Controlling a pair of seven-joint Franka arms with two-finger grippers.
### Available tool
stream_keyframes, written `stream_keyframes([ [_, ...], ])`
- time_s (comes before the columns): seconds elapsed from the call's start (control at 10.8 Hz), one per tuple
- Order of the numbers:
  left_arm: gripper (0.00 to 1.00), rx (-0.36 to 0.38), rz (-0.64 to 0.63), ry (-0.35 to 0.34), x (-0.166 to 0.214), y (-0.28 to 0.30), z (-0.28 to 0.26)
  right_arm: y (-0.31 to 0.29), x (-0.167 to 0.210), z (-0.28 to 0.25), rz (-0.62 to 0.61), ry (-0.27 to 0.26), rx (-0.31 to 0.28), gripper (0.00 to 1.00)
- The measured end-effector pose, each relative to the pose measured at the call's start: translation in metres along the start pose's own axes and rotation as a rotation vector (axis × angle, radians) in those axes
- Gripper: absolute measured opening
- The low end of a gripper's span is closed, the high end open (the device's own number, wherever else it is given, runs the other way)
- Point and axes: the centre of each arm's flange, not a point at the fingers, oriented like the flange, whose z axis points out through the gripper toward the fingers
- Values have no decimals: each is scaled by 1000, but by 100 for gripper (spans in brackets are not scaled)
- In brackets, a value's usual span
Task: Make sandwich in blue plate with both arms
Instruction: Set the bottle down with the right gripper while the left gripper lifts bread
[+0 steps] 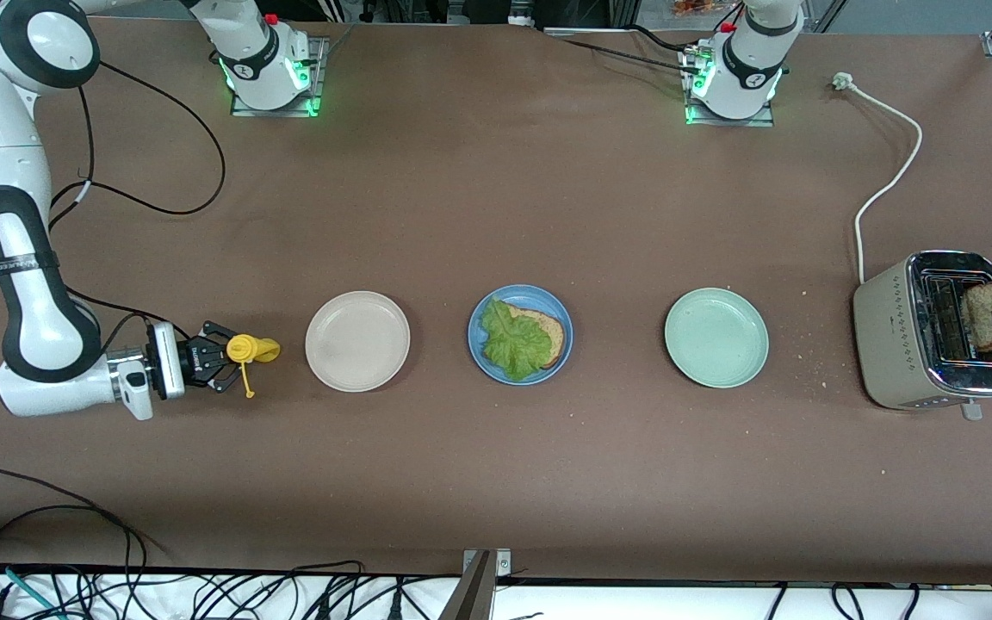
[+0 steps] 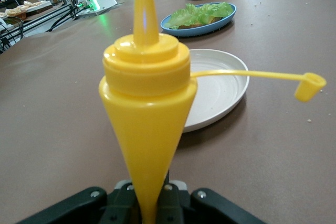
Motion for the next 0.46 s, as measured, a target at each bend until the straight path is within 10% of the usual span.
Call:
stream_keyframes([
  [0.46,21,-16,48,-72,8,26,10,-3,-20,3,15,38,-9,27],
])
